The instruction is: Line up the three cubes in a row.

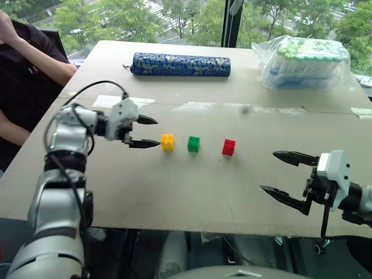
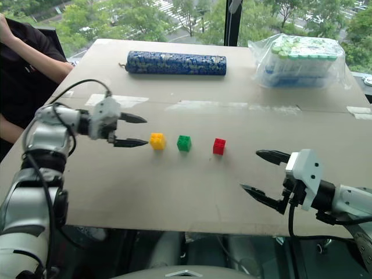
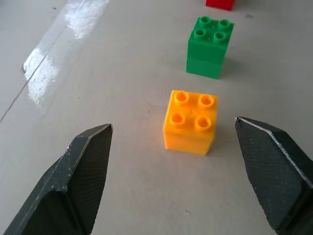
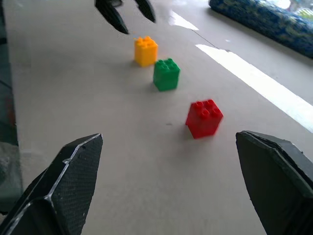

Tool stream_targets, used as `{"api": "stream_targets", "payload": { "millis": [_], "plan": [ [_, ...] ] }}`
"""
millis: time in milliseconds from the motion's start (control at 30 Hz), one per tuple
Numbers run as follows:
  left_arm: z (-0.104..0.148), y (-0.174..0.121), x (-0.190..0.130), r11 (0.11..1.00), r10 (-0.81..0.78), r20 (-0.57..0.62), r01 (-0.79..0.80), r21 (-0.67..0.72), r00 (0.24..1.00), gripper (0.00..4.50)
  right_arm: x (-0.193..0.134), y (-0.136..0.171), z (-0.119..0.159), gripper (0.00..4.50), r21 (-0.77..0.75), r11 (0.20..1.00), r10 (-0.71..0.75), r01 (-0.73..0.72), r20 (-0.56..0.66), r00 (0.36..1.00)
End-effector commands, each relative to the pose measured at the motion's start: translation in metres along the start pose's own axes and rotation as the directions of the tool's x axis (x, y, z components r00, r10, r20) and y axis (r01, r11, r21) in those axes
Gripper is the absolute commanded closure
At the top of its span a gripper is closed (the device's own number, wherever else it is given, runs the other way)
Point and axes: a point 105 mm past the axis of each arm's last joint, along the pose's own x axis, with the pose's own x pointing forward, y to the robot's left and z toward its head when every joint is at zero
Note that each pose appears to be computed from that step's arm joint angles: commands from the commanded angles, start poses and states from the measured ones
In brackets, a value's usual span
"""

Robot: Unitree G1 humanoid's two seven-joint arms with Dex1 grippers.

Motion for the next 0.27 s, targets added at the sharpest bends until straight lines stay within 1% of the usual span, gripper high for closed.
{"api": "stream_targets", "payload": {
  "millis": [33,67,133,167,267],
  "plan": [
    [0.024,-0.018,-0.019,0.981,0.179,0.112,-0.17,-0.089,0.977,0.44,-0.019,-0.009,-0.007,0.0,-0.018,0.997,-0.079,0.079,-0.024,0.997],
    [0.019,-0.029,-0.024,0.967,0.23,0.113,-0.214,-0.141,0.967,0.44,-0.024,-0.01,-0.012,0.0,-0.008,0.995,-0.098,0.098,-0.038,0.994],
    [0.012,-0.047,-0.03,0.942,0.295,0.09,-0.274,-0.193,0.951,0.44,-0.034,-0.014,-0.019,0.0,0.003,0.992,-0.125,0.126,-0.058,0.99],
    [-0.002,-0.064,-0.037,0.924,0.322,0.058,-0.3,-0.238,0.945,0.44,-0.043,-0.016,-0.026,0.0,0.012,0.99,-0.137,0.139,-0.09,0.986],
    [-0.02,-0.094,-0.048,0.885,0.357,0.003,-0.338,-0.32,0.934,0.44,-0.057,-0.019,-0.037,0.0,0.024,0.988,-0.148,0.153,-0.141,0.979]
  ]
}}
